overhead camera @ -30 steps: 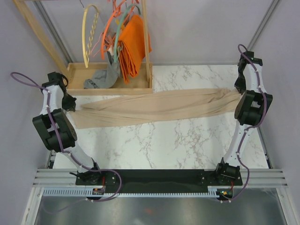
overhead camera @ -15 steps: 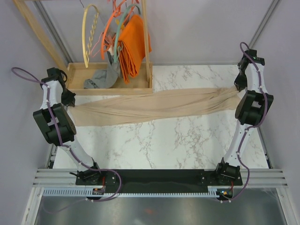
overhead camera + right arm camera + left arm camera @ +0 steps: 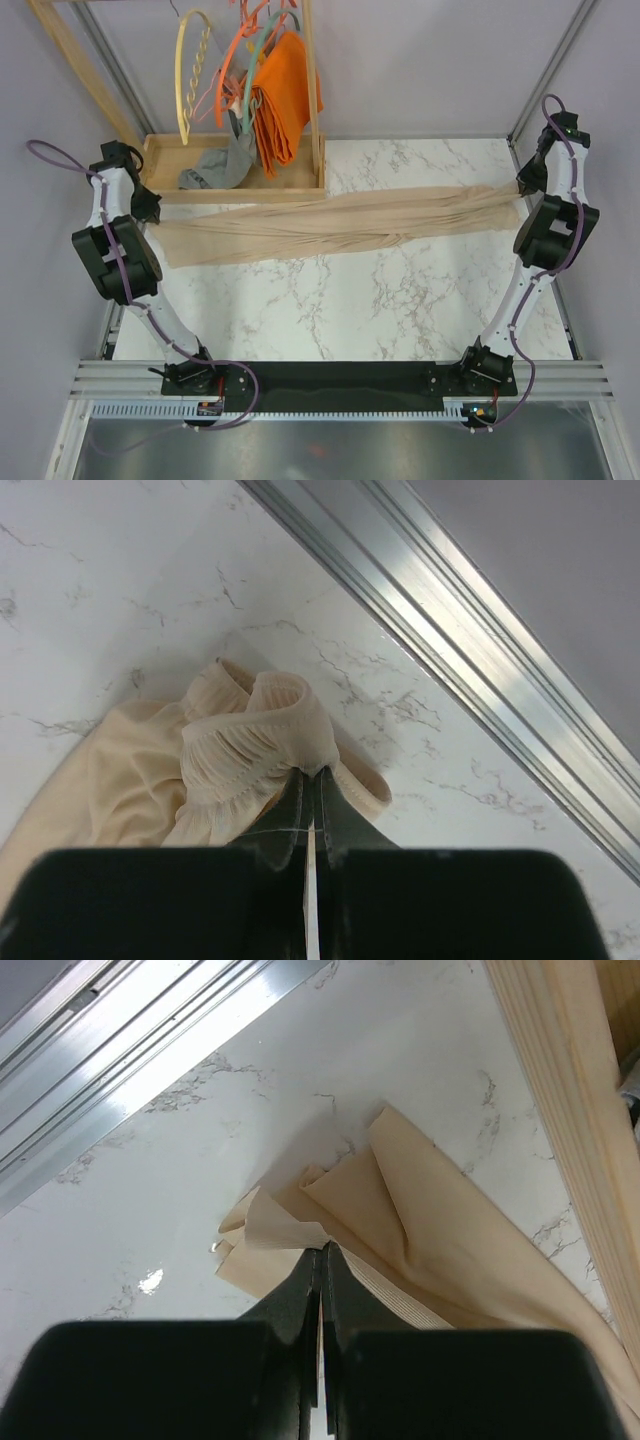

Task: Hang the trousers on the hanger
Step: Fold the trousers at the center of the board.

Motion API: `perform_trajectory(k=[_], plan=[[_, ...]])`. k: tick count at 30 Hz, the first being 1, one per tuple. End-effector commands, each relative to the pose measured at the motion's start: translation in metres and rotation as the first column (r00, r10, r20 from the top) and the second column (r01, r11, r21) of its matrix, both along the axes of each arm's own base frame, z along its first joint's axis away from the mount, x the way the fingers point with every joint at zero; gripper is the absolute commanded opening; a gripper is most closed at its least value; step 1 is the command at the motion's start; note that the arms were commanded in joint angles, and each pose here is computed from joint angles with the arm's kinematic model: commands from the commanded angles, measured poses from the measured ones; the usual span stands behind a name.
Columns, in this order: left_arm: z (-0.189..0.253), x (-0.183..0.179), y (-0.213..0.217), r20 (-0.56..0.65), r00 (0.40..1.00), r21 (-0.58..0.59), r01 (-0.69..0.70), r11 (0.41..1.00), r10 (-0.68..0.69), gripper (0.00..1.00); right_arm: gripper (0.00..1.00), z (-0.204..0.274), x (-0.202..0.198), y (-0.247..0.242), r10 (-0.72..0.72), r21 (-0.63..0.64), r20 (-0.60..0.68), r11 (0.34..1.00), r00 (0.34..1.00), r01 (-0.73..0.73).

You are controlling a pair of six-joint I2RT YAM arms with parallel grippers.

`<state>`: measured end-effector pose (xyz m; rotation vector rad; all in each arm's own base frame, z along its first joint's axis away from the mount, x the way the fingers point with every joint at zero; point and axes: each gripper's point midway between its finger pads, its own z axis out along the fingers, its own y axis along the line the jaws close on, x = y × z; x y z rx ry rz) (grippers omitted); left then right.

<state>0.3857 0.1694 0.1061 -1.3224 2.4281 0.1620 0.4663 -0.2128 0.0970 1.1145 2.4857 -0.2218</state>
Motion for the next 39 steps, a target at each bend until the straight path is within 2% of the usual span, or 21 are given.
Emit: perform_trajectory(k=[1,4,12,15,21,24,27,30,32,34,35,39], plan=[[0.000,0.024,0.007,0.041,0.998,0.002,0.038,0.999,-0.039,0.02,0.00,-0.005,0.030,0.004,-0.002,0.059,0.103,0.998,0.995,-0.004],[-0.014,0.033,0.000,0.029,0.997,-0.042,0.071,0.997,-0.070,0.02,0.00,-0.019,0.033,0.009,-0.009,0.092,0.095,0.996,0.995,0.001],[-0.009,0.046,-0.003,0.045,0.994,-0.024,0.096,0.995,-0.095,0.02,0.00,-0.030,0.028,0.009,0.035,0.083,0.063,0.996,0.997,-0.040],[0.015,0.050,-0.005,0.094,0.992,-0.012,0.084,0.996,-0.082,0.02,0.00,-0.031,0.023,0.006,0.044,0.065,0.043,0.997,0.998,-0.046],[0.108,0.063,-0.017,0.330,0.941,0.003,0.072,0.997,-0.068,0.02,0.00,-0.033,0.019,0.004,0.045,0.046,0.025,0.998,0.999,-0.046],[0.131,0.075,-0.022,0.394,0.916,-0.018,0.093,0.995,-0.079,0.02,0.00,-0.030,0.020,0.004,0.045,0.046,0.035,0.998,0.998,-0.046],[0.135,0.078,-0.038,0.434,0.897,-0.103,0.146,0.984,-0.088,0.02,0.00,-0.028,0.021,0.003,0.047,0.041,0.039,0.998,0.998,-0.049],[0.116,0.064,-0.054,0.402,0.910,-0.127,0.163,0.978,-0.099,0.02,0.00,-0.028,0.019,0.002,0.052,0.039,0.034,0.998,0.998,-0.054],[0.112,0.063,-0.049,0.447,0.890,-0.080,0.144,0.986,-0.094,0.02,0.00,-0.031,0.017,0.003,0.053,0.043,0.027,0.998,0.998,-0.054],[0.089,0.048,-0.044,0.436,0.894,-0.069,0.144,0.987,-0.100,0.02,0.00,-0.031,0.017,0.004,0.055,0.052,0.030,0.997,0.998,-0.056],[0.075,0.044,-0.038,0.407,0.908,-0.056,0.140,0.989,-0.105,0.02,0.00,-0.030,0.017,0.006,0.056,0.054,0.033,0.997,0.998,-0.058],[0.010,0.011,-0.012,0.188,0.982,-0.148,0.059,0.987,-0.030,0.02,0.00,-0.027,0.017,0.005,0.057,0.051,0.036,0.997,0.998,-0.059]])
